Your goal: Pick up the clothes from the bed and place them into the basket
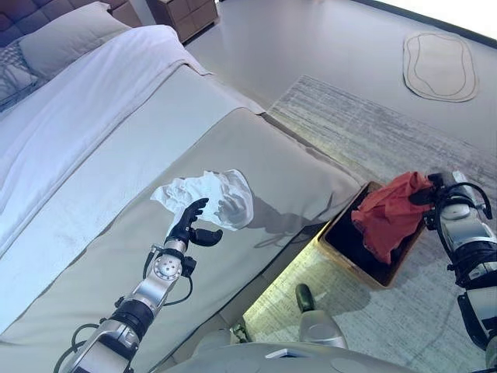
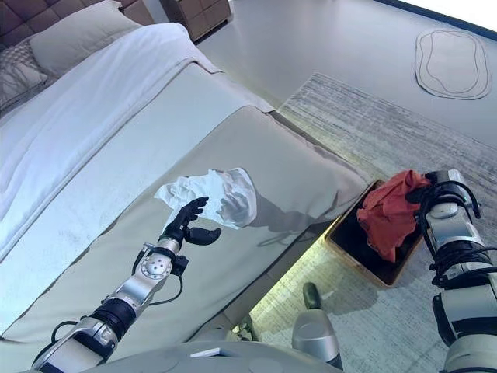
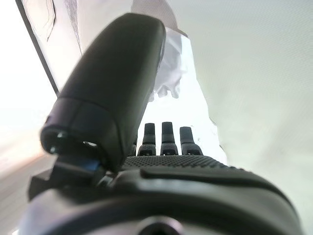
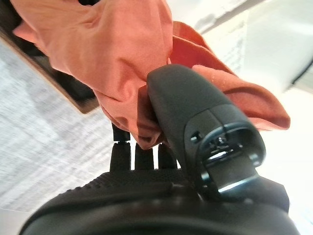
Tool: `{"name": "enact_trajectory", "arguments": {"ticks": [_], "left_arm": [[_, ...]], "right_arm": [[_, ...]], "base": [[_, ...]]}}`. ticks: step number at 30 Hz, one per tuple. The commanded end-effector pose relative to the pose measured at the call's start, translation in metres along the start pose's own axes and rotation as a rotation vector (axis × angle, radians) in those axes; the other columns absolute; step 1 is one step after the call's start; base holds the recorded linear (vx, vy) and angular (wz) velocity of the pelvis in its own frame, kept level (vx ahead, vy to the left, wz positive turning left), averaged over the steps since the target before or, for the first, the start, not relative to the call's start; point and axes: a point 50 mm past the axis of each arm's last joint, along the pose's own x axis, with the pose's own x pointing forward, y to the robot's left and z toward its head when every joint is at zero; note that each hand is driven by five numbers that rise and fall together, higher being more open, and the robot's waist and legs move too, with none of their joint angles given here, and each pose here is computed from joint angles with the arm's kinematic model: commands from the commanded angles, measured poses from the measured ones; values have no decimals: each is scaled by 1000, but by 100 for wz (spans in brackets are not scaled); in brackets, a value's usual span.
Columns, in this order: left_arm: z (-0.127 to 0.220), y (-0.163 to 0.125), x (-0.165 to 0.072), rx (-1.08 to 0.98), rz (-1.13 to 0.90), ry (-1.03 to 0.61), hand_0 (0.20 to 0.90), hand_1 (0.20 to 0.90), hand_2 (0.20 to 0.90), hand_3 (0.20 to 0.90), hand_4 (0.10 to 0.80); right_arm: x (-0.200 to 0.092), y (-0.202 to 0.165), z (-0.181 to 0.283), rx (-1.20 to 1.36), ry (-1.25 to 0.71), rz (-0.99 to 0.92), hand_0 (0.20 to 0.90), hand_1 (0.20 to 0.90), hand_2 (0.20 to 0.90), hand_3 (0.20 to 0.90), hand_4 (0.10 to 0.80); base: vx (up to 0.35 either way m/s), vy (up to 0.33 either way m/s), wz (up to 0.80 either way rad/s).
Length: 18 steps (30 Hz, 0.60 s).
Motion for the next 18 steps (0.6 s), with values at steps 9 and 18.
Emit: {"name": "enact_trajectory", "arguments": {"ticks": [9, 18], "left_arm": [[40, 23, 12, 44, 47, -178, 900, 900, 900, 900, 800], [41, 23, 13, 52, 49, -179, 900, 900, 900, 900, 800]], "right_arm": [[5, -13, 25, -8, -29, -43, 900, 900, 900, 900, 800], [5, -10, 11, -42, 7, -22, 900, 900, 900, 900, 800]], "base": [[-1, 0, 1], [0, 0, 0]]}}
